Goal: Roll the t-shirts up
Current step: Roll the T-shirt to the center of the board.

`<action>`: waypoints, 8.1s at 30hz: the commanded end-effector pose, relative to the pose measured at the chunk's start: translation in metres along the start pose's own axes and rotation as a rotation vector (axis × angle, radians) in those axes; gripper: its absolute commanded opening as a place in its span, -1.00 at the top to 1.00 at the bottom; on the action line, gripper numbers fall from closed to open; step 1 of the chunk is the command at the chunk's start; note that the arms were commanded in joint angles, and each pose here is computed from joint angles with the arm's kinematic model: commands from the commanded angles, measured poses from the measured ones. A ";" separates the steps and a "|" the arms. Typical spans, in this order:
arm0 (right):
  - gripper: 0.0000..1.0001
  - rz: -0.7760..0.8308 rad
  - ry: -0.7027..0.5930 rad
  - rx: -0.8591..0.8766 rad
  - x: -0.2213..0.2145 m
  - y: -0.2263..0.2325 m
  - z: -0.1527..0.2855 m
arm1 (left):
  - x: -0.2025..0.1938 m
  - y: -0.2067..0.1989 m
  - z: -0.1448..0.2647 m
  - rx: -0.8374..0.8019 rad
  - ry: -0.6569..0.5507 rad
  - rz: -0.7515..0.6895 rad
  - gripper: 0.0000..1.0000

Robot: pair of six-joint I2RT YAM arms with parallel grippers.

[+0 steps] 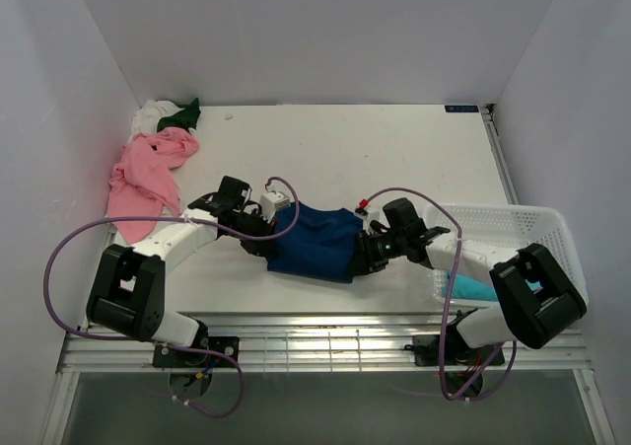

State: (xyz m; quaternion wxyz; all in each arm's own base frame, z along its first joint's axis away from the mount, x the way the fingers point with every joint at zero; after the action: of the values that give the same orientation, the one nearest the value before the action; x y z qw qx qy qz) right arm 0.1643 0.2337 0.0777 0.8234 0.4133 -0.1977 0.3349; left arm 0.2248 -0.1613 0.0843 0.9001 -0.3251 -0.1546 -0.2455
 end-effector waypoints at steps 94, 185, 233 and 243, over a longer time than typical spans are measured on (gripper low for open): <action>0.85 0.064 -0.064 -0.037 0.084 -0.036 -0.013 | 0.019 -0.002 0.002 -0.080 0.064 0.071 -0.59; 0.10 -0.063 -0.057 -0.072 0.057 -0.005 0.060 | 0.048 -0.008 -0.007 -0.315 0.403 0.394 1.00; -0.16 0.179 -0.017 -0.180 0.096 -0.044 0.021 | 0.087 0.000 0.023 -0.079 0.126 0.196 -0.12; -0.52 0.272 0.033 0.048 0.112 -0.033 -0.039 | 0.046 -0.008 -0.007 -0.098 0.239 0.280 -0.18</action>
State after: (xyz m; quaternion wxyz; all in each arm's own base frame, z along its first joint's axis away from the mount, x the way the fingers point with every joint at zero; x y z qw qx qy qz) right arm 0.2712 0.2740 0.0981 0.8037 0.3626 -0.2253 0.4144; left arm 0.2766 -0.1761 0.1037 0.9247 -0.3475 0.0010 -0.1555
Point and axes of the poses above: each gripper's point midway between its finger pads, its own z axis back along the fingers, its own y axis along the line the jaws close on, x = y × z, the point moved 3 cm from there along z, back along the fingers, and after that the axes turned 14 degrees about z, right-handed, at the moved point
